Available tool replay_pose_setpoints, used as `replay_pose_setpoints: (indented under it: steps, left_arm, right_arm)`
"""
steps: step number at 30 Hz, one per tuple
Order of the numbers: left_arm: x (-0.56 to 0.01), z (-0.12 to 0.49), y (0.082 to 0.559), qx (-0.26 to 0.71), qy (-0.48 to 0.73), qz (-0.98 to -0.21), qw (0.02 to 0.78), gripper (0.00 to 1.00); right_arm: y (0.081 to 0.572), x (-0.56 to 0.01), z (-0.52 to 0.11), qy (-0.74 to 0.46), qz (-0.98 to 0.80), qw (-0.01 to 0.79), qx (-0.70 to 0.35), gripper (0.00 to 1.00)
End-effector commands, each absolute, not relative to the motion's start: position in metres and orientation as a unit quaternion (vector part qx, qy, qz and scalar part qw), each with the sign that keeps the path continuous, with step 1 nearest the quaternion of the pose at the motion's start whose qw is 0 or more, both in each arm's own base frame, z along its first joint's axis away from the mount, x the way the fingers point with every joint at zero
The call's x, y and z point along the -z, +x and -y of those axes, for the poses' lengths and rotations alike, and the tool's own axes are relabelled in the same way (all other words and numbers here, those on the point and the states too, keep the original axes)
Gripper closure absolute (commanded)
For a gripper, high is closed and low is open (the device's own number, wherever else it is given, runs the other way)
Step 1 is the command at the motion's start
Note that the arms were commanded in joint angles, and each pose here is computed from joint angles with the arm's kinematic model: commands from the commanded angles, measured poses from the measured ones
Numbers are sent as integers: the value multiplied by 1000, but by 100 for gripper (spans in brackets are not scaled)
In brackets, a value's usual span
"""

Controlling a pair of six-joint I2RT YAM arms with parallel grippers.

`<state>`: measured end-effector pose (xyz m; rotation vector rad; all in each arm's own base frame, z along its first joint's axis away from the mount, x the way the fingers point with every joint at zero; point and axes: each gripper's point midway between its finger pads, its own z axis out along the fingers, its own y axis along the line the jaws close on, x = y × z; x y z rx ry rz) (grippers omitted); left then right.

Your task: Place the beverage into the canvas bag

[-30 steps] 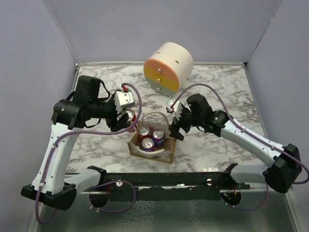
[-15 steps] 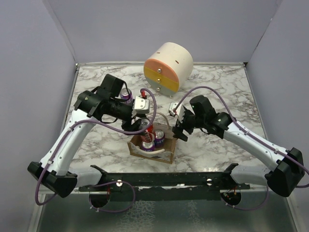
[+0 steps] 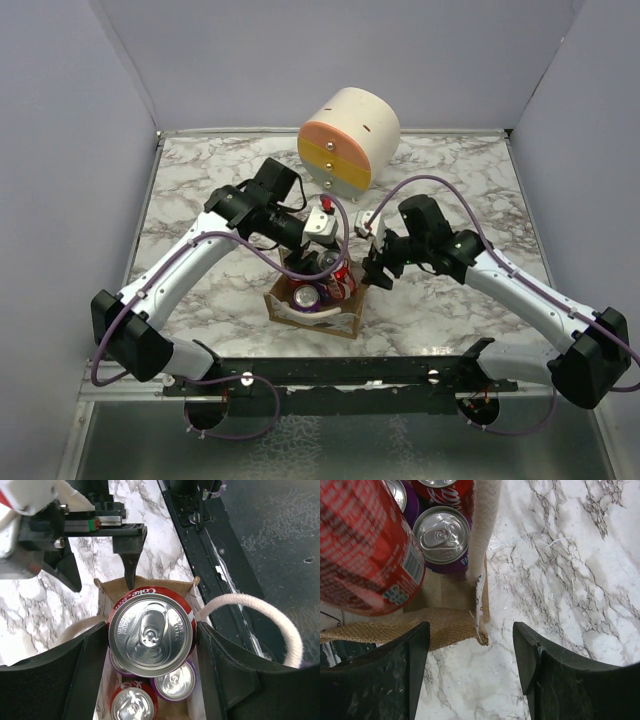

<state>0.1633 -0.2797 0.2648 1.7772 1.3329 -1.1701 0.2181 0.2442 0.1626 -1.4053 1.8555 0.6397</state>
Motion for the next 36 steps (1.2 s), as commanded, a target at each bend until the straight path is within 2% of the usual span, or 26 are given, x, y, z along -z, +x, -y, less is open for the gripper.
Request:
replay_pose_setpoints:
  steps: [1, 5, 16, 36]
  left_arm:
    - [-280, 303, 156, 482, 690, -408, 353, 100]
    - [-274, 309, 157, 489, 692, -394, 357, 100]
    - [-257, 316, 161, 485, 698, -380, 366, 100]
    - [-239, 327, 162, 476, 720, -336, 376, 100]
  right_arm:
    - [217, -173, -246, -538, -715, 356, -270, 36]
    - [218, -173, -244, -531, -717, 356, -278, 42]
    - [218, -174, -242, -526, -718, 356, -285, 51]
    - [225, -181, -238, -522, -721, 361, -278, 51]
